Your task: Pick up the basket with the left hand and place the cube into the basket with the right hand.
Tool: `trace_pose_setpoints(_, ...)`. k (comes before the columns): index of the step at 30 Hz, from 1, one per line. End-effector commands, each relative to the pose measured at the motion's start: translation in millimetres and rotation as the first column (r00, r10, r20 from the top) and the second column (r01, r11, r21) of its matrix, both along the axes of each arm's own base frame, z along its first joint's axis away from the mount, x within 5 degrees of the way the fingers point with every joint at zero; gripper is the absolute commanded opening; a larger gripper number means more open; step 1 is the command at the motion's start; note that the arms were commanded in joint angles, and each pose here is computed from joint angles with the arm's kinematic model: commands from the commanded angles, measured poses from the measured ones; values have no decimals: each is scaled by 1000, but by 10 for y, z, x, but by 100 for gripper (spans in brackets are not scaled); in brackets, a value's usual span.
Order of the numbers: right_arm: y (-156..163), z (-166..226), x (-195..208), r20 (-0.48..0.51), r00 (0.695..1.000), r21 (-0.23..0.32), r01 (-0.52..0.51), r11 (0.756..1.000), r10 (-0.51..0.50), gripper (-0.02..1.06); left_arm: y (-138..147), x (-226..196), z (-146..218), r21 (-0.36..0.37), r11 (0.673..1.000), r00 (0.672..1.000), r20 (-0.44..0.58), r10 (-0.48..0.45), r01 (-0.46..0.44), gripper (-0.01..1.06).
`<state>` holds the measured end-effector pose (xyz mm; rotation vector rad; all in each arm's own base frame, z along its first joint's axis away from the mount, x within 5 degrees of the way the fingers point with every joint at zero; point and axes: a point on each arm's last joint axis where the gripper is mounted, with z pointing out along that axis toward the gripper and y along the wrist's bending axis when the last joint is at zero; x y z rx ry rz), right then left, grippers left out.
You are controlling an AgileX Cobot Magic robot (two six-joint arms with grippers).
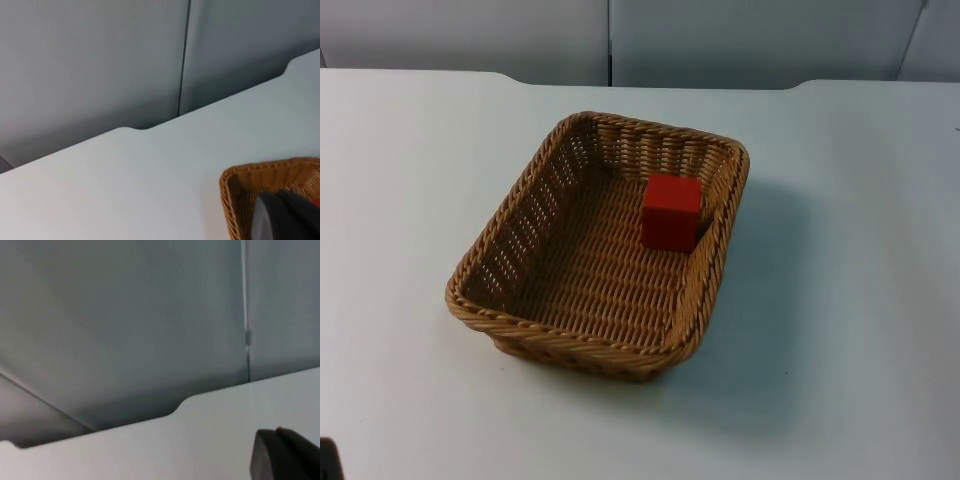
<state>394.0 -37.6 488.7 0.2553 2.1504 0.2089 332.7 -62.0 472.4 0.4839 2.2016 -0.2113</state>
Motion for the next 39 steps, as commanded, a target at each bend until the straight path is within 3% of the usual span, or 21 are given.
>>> trace_pose_setpoints(1, -59, 335, -345, 81, 996, -54, 39, 998, -34, 0, 27, -248, 154, 7, 1000, 1000, -6, -19, 20, 0)
trace_pose_setpoints(5, -95, 786, -947, 206, 972, -145, 145, 979, -113, 0, 82, -681, 448, -8, 1000, 996, 88, -12, 13, 0)
trace_pose_setpoints(7, -48, 1049, -1439, 292, 948, -170, 185, 968, -130, 0, 133, -1105, 570, -18, 1000, 988, 155, -12, 15, 0)
trace_pose_setpoints(8, -48, 1049, -1439, 292, 948, -170, 185, 968, -130, 0, 133, -1105, 570, -18, 1000, 988, 155, -12, 15, 0)
trace_pose_setpoints(9, -42, 1182, -1781, 341, 927, -209, 235, 949, -155, 0, 166, -1299, 576, -14, 1000, 984, 177, -4, 7, 0)
trace_pose_setpoints(12, -13, 1370, -2528, 439, 874, -248, 341, 907, -208, 0, 262, -1869, 501, -20, 1000, 963, 269, 26, -22, 0)
trace_pose_setpoints(13, -13, 1370, -2528, 439, 874, -248, 341, 907, -208, 0, 262, -1869, 501, -20, 1000, 963, 269, 26, -22, 0)
trace_pose_setpoints(16, 18, 1340, -3092, 476, 844, -269, 406, 873, -245, 0, 350, -2435, 229, -15, 999, 952, 304, 41, -39, 0)
trace_pose_setpoints(17, 29, 1269, -3185, 463, 851, -275, 405, 872, -249, 0, 378, -2614, 98, -17, 999, 951, 307, 49, -46, 0)
trace_pose_setpoints(18, 29, 1269, -3185, 463, 851, -275, 405, 872, -249, 0, 378, -2614, 98, -17, 999, 951, 307, 49, -46, 0)
trace_pose_setpoints(24, 124, 634, -3742, 379, 881, -236, 389, 891, -284, 0, 483, -3285, -749, -63, 994, 947, 303, 106, -91, 0)
trace_pose_setpoints(26, 170, 311, -3867, 348, 893, -198, 367, 909, -285, 0, 497, -3395, -1076, -61, 994, 951, 291, 106, -92, 0)
trace_pose_setpoints(28, 248, 46, -4032, 398, 886, -176, 327, 928, -237, 0, 507, -3490, -1330, -85, 991, 950, 289, 121, -100, 0)
trace_pose_setpoints(30, 276, -111, -4054, 400, 892, -179, 301, 937, -211, 0, 510, -3536, -1435, -108, 988, 948, 290, 133, -106, 0)
trace_pose_setpoints(32, 328, -394, -4176, 453, 878, -192, 267, 944, -156, 0, 511, -3601, -1577, -120, 988, 944, 303, 131, -99, 0)
trace_pose_setpoints(35, 376, -722, -4195, 470, 876, -191, 219, 957, -106, 0, 509, -3584, -1656, -100, 990, 959, 256, 123, -100, 0)
trace_pose_setpoints(39, 487, -1236, -4218, 478, 878, -239, 102, 966, 26, 0, 514, -3576, -1687, -98, 993, 967, 242, 84, -61, 0)
